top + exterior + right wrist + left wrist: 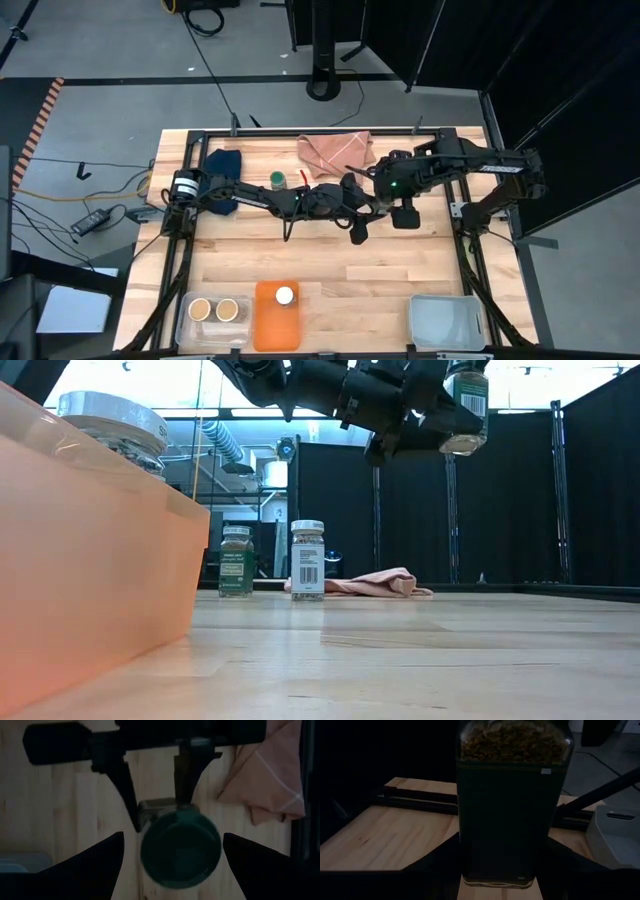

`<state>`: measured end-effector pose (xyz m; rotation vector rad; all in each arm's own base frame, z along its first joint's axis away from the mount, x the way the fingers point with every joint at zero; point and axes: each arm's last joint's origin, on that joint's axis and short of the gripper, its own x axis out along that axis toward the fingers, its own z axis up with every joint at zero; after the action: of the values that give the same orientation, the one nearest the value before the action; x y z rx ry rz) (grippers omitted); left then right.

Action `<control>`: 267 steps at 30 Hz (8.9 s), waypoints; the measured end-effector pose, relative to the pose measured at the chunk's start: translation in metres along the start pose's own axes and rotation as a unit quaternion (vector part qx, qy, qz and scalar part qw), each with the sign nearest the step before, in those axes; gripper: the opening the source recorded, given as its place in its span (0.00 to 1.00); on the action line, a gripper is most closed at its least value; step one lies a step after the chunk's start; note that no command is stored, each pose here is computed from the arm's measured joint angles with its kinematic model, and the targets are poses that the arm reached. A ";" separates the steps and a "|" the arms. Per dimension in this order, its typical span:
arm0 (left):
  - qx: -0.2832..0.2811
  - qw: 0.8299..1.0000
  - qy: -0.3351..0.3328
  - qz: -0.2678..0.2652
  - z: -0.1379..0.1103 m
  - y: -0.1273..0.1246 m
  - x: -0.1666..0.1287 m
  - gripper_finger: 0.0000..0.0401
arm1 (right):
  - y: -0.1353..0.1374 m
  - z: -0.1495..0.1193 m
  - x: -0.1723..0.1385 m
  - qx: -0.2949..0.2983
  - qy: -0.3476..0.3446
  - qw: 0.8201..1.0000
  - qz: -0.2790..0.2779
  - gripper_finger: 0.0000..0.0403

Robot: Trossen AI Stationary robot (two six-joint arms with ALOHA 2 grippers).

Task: Sort spices by type
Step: Put the bottom green seasoning bottle into the gray bin

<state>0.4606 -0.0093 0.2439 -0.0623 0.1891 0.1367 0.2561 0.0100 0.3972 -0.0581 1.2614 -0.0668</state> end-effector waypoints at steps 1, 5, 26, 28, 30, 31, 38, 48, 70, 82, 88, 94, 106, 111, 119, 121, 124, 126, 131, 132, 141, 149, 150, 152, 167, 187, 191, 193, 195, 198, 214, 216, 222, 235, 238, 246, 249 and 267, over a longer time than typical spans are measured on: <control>0.002 1.000 0.000 0.000 0.000 0.000 0.000 0.49 | -0.001 0.001 0.000 0.000 -0.003 1.000 0.002 0.86; 0.016 1.000 0.000 0.001 0.000 -0.002 0.000 0.49 | -0.005 0.004 0.000 -0.007 -0.020 1.000 0.006 0.86; 0.028 1.000 0.003 0.015 -0.001 -0.004 -0.001 0.49 | -0.007 0.011 0.015 -0.005 0.009 1.000 0.018 0.63; 0.029 0.999 0.006 0.016 -0.002 -0.003 -0.001 0.49 | -0.007 0.011 0.016 -0.006 0.015 1.000 0.018 0.57; 0.031 0.999 0.009 0.016 -0.002 -0.003 -0.001 0.49 | -0.006 0.012 0.018 -0.006 0.019 1.000 0.020 0.52; 0.031 0.999 0.009 0.016 -0.002 -0.003 -0.001 0.49 | -0.006 0.012 0.018 -0.006 0.020 1.000 0.021 0.52; 0.029 0.999 0.012 0.015 -0.003 -0.003 -0.001 0.49 | -0.006 0.011 0.018 -0.007 0.022 0.999 0.022 0.52; 0.005 0.999 0.052 0.010 0.003 -0.004 0.000 0.56 | -0.006 0.011 0.018 0.000 0.022 0.999 0.024 0.52; 0.116 0.970 0.212 -0.014 -0.006 -0.016 -0.010 0.71 | 0.005 -0.029 -0.031 0.071 -0.027 0.997 0.032 0.52; 0.103 0.972 0.211 -0.006 -0.006 -0.015 -0.010 0.71 | 0.073 -0.070 -0.025 0.201 0.031 0.976 0.073 0.52; 0.080 0.974 0.212 0.000 -0.007 -0.015 -0.010 0.71 | 0.113 -0.095 -0.023 0.262 0.072 0.959 0.082 0.52; 0.075 0.974 0.212 0.000 -0.007 -0.015 -0.010 0.71 | 0.147 -0.116 -0.028 0.318 0.098 0.939 0.081 0.52; 0.049 0.979 0.197 0.005 -0.004 -0.015 -0.009 0.71 | 0.205 -0.146 -0.014 0.410 0.156 0.899 0.019 0.52; 0.049 0.979 0.196 0.005 -0.004 -0.015 -0.009 0.71 | 0.221 -0.152 -0.010 0.465 0.167 0.869 0.011 0.52; 0.047 0.981 0.187 0.004 -0.002 -0.015 -0.008 0.71 | 0.237 -0.158 -0.001 0.538 0.177 0.824 -0.022 0.52; 0.048 0.981 0.187 0.004 -0.002 -0.015 -0.008 0.71 | 0.241 -0.157 0.003 0.539 0.181 0.822 -0.030 0.52; 0.049 0.981 0.187 0.004 -0.002 -0.015 -0.008 0.71 | 0.244 -0.155 0.009 0.543 0.181 0.819 -0.044 0.52; 0.049 0.981 0.187 0.004 -0.002 -0.015 -0.008 0.71 | 0.244 -0.152 0.012 0.550 0.193 0.811 -0.052 0.52; 0.050 0.981 0.187 0.004 -0.002 -0.015 -0.008 0.71 | 0.245 -0.147 0.020 0.562 0.202 0.800 -0.066 0.52; 0.050 0.981 0.187 0.004 -0.002 -0.015 -0.008 0.71 | 0.245 -0.145 0.021 0.564 0.203 0.798 -0.068 0.52; 0.050 0.981 0.187 0.005 -0.002 -0.015 -0.008 0.71 | 0.251 -0.143 0.035 0.567 0.199 0.795 -0.081 0.52; 0.051 0.981 0.187 0.005 -0.003 -0.015 -0.008 0.71 | 0.256 -0.151 0.059 0.564 0.203 0.796 -0.081 0.52; 0.051 0.981 0.187 0.005 -0.003 -0.015 -0.008 0.71 | 0.257 -0.152 0.063 0.563 0.204 0.797 -0.077 0.52; 0.051 0.981 0.187 0.006 -0.002 -0.014 -0.008 0.71 | 0.260 -0.153 0.069 0.563 0.206 0.798 -0.065 0.52; 0.050 0.984 0.171 0.013 0.000 -0.014 -0.007 0.71 | 0.256 -0.173 0.090 0.541 0.184 0.814 -0.105 0.52; 0.053 0.985 0.163 0.030 0.002 -0.013 -0.006 0.71 | 0.262 -0.194 0.091 0.432 0.189 0.877 -0.089 0.52; 0.053 0.985 0.159 0.033 0.002 -0.013 -0.006 0.71 | 0.263 -0.197 0.090 0.395 0.187 0.896 -0.081 0.52; 0.053 0.985 0.159 0.033 0.002 -0.013 -0.006 0.71 | 0.264 -0.198 0.090 0.378 0.189 0.903 -0.076 0.52; 0.053 0.985 0.159 0.033 0.002 -0.013 -0.006 0.71 | 0.264 -0.198 0.090 0.365 0.190 0.909 -0.073 0.53; 0.053 0.985 0.159 0.033 0.002 -0.013 -0.006 0.71 | 0.264 -0.198 0.090 0.348 0.191 0.915 -0.070 0.53; 0.054 0.985 0.159 0.040 0.002 -0.013 -0.006 0.71 | 0.268 -0.203 0.089 0.279 0.161 0.946 -0.045 0.53; 0.054 0.985 0.159 0.040 0.002 -0.013 -0.006 0.71 | 0.269 -0.205 0.088 0.275 0.159 0.947 -0.044 0.54; 0.054 0.985 0.159 0.041 0.002 -0.013 -0.006 0.71 | 0.271 -0.207 0.087 0.272 0.148 0.950 -0.038 0.55; 0.054 0.985 0.159 0.041 0.002 -0.013 -0.006 0.71 | 0.272 -0.209 0.086 0.257 0.143 0.955 -0.031 0.58; 0.054 0.985 0.159 0.041 0.002 -0.013 -0.006 0.71 | 0.272 -0.209 0.086 0.254 0.143 0.956 -0.031 0.57; 0.054 0.985 0.159 0.041 0.002 -0.013 -0.006 0.71 | 0.272 -0.209 0.086 0.244 0.148 0.958 -0.029 0.58; 0.054 0.985 0.159 0.041 0.002 -0.013 -0.006 0.71 | 0.272 -0.209 0.086 0.244 0.149 0.958 -0.029 0.60; 0.077 0.983 0.160 0.038 0.002 -0.013 -0.006 0.71 | 0.267 -0.210 0.086 0.242 0.173 0.953 -0.058 0.68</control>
<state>0.4571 -0.0225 0.2481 0.0782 0.5219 0.1871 0.0868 0.2672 0.2305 0.3179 1.5599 -0.5044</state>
